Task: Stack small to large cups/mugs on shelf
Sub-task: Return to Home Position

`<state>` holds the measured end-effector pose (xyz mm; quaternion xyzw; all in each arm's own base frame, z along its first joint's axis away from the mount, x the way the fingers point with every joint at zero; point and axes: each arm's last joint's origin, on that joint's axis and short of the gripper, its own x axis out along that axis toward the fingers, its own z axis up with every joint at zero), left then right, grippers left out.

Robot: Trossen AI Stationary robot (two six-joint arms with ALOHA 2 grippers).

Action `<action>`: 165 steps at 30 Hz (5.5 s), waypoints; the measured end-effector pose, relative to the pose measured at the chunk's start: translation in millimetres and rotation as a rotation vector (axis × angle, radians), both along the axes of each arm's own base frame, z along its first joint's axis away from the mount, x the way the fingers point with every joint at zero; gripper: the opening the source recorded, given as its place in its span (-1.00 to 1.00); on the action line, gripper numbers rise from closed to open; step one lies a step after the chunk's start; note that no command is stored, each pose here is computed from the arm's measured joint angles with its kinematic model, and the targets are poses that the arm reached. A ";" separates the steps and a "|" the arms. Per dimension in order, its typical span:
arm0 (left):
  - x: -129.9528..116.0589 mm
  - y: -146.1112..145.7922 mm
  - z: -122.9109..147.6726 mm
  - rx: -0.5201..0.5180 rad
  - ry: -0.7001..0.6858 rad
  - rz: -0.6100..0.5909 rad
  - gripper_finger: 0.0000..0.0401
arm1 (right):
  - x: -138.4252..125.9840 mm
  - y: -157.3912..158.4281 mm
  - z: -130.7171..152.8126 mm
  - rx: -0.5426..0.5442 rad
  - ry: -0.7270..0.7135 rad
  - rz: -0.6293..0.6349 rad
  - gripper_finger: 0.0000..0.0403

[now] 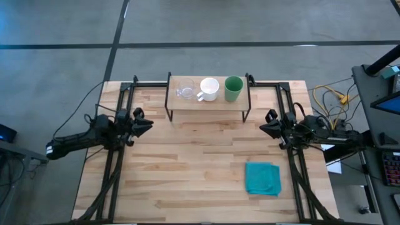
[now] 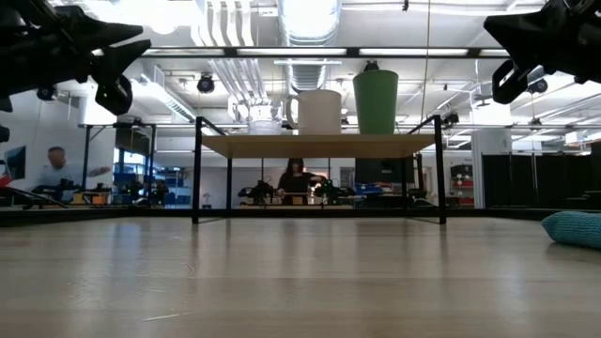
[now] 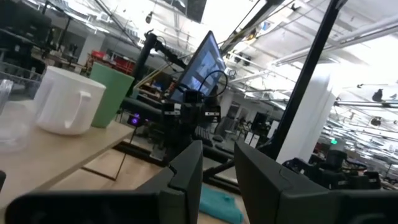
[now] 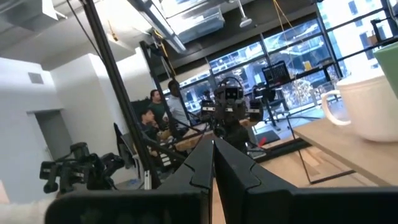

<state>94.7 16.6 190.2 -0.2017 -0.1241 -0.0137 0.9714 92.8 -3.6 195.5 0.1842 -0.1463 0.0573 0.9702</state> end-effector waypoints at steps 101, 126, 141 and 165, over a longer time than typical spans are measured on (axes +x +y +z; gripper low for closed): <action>3.3 3.3 -24.6 -0.121 0.238 0.078 -0.60 | 5.8 -2.1 -29.3 0.200 0.317 -0.031 -0.96; 3.3 3.4 -24.6 -0.120 0.238 0.078 -0.60 | 5.8 -2.1 -29.3 0.200 0.317 -0.031 -0.96; 3.3 3.4 -24.6 -0.121 0.238 0.078 -0.60 | 5.8 -2.1 -29.3 0.200 0.317 -0.031 -0.96; 3.3 3.3 -24.6 -0.121 0.238 0.078 -0.60 | 5.8 -2.1 -29.3 0.200 0.317 -0.030 -0.96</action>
